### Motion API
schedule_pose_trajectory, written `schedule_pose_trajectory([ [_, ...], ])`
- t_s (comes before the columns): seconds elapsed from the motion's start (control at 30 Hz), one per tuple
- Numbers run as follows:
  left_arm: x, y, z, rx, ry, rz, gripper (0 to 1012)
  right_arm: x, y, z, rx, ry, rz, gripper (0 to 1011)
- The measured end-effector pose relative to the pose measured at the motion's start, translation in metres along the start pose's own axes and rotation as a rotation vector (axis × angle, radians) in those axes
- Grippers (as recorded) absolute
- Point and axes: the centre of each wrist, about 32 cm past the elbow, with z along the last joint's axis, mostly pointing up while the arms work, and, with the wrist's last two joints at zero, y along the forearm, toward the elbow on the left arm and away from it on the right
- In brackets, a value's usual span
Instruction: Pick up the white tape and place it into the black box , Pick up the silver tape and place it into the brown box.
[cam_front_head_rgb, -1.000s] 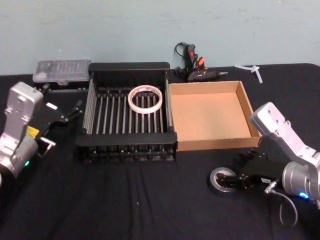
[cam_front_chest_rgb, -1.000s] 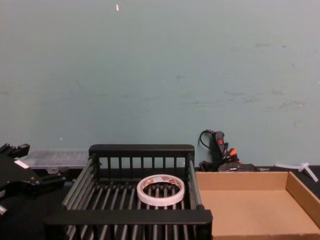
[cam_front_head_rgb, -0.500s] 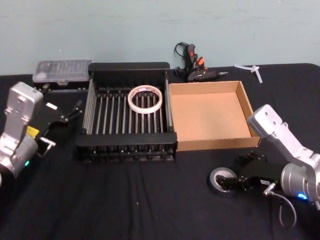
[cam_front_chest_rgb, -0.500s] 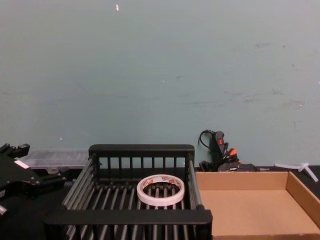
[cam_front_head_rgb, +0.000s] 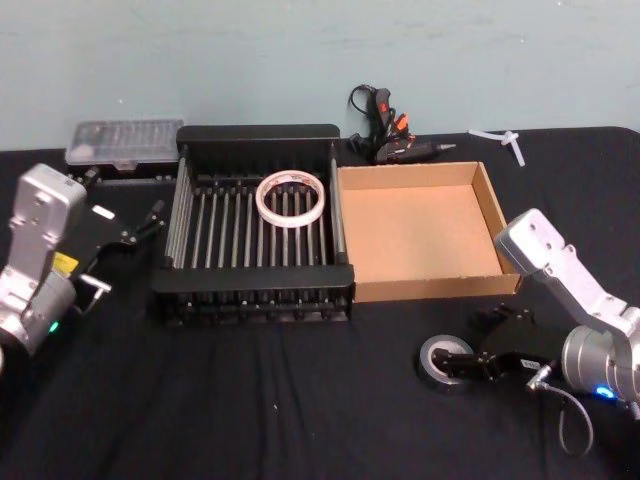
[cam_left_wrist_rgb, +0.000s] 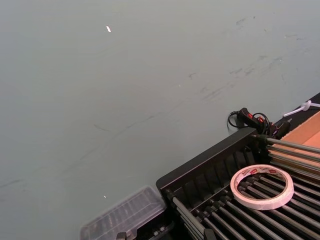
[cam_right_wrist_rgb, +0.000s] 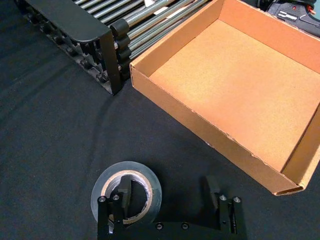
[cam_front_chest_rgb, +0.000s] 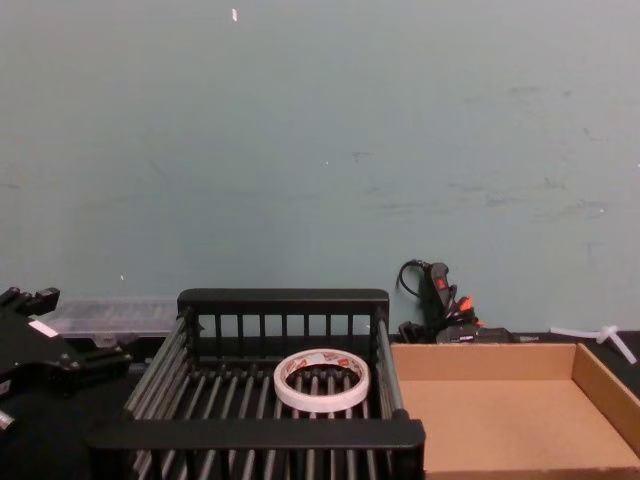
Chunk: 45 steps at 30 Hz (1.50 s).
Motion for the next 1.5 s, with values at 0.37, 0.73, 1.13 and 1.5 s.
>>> schedule_pose_trajectory([
  [0.37, 0.0000, 0.0000, 0.0000, 0.000, 0.000, 0.000, 1001, 0.0000, -0.0002, -0.0002, 0.001, 0.002, 0.001, 664],
  [0.73, 0.0000, 0.0000, 0.0000, 0.000, 0.000, 0.000, 1001, 0.0000, -0.0002, -0.0002, 0.002, 0.003, 0.001, 299],
  [1.13, 0.0000, 0.0000, 0.0000, 0.000, 0.000, 0.000, 1001, 0.0000, -0.0002, -0.0002, 0.002, 0.003, 0.001, 158],
  [1.5, 0.0000, 0.0000, 0.0000, 0.000, 0.000, 0.000, 1001, -0.0005, -0.0055, 0.0040, 0.048, -0.007, 0.024, 158],
])
